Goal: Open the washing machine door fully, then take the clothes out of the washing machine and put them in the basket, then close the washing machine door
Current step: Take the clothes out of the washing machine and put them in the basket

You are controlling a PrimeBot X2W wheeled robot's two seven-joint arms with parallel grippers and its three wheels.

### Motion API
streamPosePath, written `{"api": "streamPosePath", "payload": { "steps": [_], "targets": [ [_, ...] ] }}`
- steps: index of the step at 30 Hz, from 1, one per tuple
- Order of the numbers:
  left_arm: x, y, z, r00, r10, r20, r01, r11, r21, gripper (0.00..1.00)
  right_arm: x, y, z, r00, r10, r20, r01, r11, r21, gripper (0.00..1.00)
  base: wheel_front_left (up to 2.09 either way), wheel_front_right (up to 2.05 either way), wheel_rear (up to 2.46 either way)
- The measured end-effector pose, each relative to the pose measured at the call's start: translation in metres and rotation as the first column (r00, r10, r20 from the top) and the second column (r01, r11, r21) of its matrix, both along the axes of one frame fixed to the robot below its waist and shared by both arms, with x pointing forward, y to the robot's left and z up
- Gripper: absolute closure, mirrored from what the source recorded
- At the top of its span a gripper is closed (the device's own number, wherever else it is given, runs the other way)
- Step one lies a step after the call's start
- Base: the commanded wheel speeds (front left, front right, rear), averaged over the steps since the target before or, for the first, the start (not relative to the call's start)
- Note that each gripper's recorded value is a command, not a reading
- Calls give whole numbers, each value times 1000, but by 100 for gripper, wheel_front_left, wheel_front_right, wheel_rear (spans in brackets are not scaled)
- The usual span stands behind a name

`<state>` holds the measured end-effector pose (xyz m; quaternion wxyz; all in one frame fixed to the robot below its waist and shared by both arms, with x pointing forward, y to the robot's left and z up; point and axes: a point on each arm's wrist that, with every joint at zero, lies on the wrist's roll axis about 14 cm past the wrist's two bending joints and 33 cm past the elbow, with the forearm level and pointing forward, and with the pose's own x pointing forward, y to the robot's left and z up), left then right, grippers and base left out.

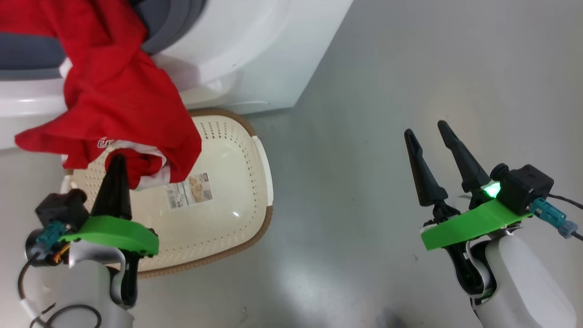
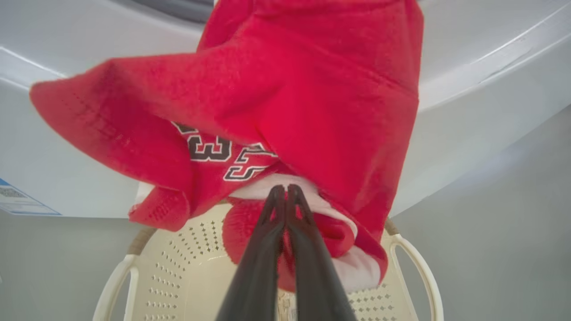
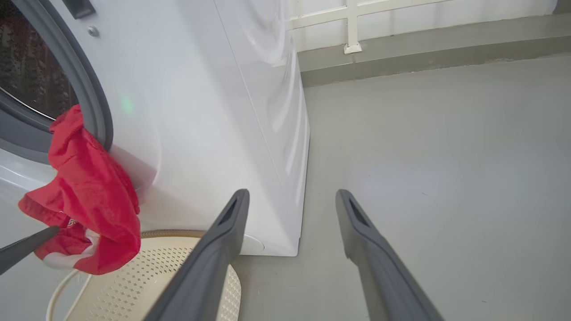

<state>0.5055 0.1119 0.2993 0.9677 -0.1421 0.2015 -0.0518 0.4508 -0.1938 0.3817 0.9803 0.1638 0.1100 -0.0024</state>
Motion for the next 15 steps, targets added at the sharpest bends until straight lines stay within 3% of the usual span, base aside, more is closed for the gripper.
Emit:
{"api": "streamPosePath", "payload": {
  "steps": [15],
  "targets": [
    [-14,-23,-90,966,-86,-245,94,995,25,100,14,-3,-32,998,-12,-54,12,1000,-5,0,0,0,0]
  ]
}}
